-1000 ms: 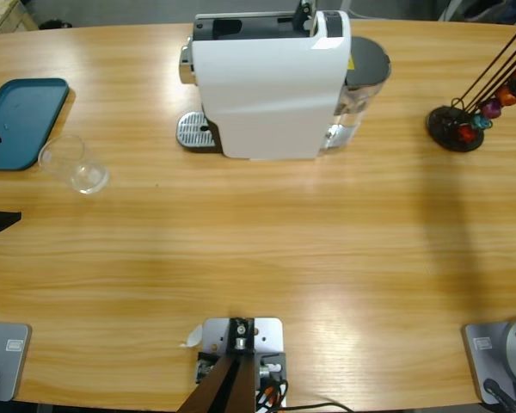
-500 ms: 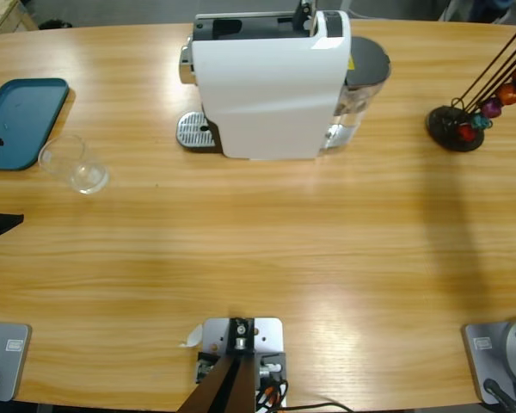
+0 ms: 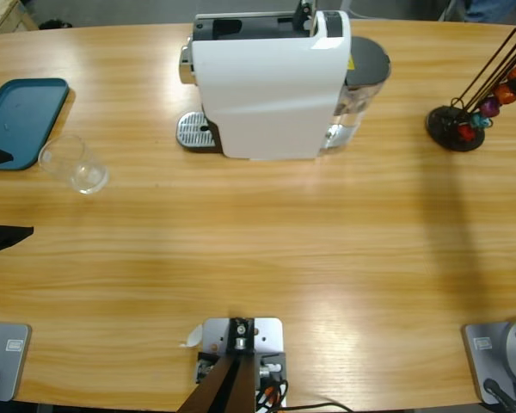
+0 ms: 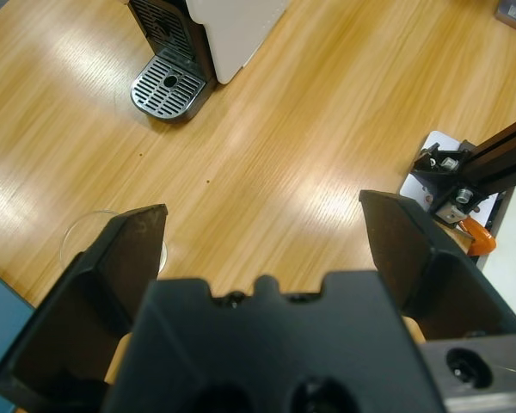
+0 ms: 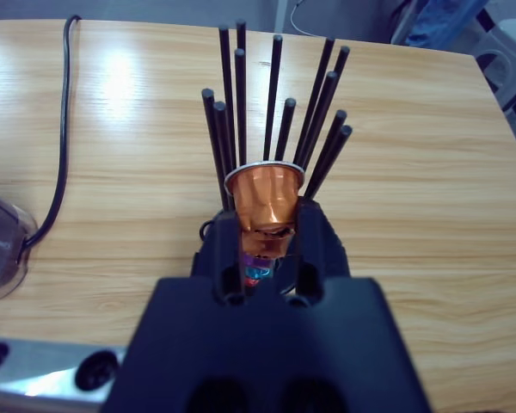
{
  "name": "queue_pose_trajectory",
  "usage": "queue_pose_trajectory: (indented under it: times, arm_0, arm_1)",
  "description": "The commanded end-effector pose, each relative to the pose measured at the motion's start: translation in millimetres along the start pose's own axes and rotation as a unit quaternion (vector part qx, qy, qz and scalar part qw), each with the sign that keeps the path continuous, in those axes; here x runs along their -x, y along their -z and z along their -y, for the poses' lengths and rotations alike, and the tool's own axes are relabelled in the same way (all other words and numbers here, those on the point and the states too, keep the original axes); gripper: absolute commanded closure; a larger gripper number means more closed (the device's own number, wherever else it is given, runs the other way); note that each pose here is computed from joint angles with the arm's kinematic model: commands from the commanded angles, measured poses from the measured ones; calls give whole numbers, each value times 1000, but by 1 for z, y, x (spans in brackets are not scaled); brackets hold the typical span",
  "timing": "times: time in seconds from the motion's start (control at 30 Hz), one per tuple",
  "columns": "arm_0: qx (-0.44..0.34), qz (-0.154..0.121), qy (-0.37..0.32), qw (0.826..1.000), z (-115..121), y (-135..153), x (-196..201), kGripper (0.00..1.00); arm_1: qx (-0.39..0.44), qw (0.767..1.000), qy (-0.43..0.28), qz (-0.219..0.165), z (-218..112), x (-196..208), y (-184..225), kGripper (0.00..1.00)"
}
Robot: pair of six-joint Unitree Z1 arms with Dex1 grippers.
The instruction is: Pour coffee
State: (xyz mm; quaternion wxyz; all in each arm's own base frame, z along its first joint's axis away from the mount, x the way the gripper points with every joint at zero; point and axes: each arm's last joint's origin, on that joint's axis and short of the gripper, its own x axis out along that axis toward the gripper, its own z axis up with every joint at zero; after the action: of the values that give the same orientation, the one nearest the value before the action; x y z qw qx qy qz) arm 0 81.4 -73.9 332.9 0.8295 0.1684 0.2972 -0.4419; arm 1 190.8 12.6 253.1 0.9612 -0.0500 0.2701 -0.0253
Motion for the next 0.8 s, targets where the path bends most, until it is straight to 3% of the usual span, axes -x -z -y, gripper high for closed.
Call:
queue_pose_trajectory:
  times: [0.03,0.23,0.4,0.8]
  arm_0:
    - [10,-8,8,1000,3,13,-3,27]
    - [10,-5,8,1000,5,19,-5,28]
    - [13,-1,8,1000,5,22,-6,28]
    - [15,3,10,1000,8,28,-3,30]
  arm_1:
    - [6,1000,-2,5,2,4,-9,1000]
    - [8,1000,3,17,5,15,-26,1000]
    - [13,1000,5,6,6,21,-23,1000]
    - [21,998,3,53,12,55,-61,1000]
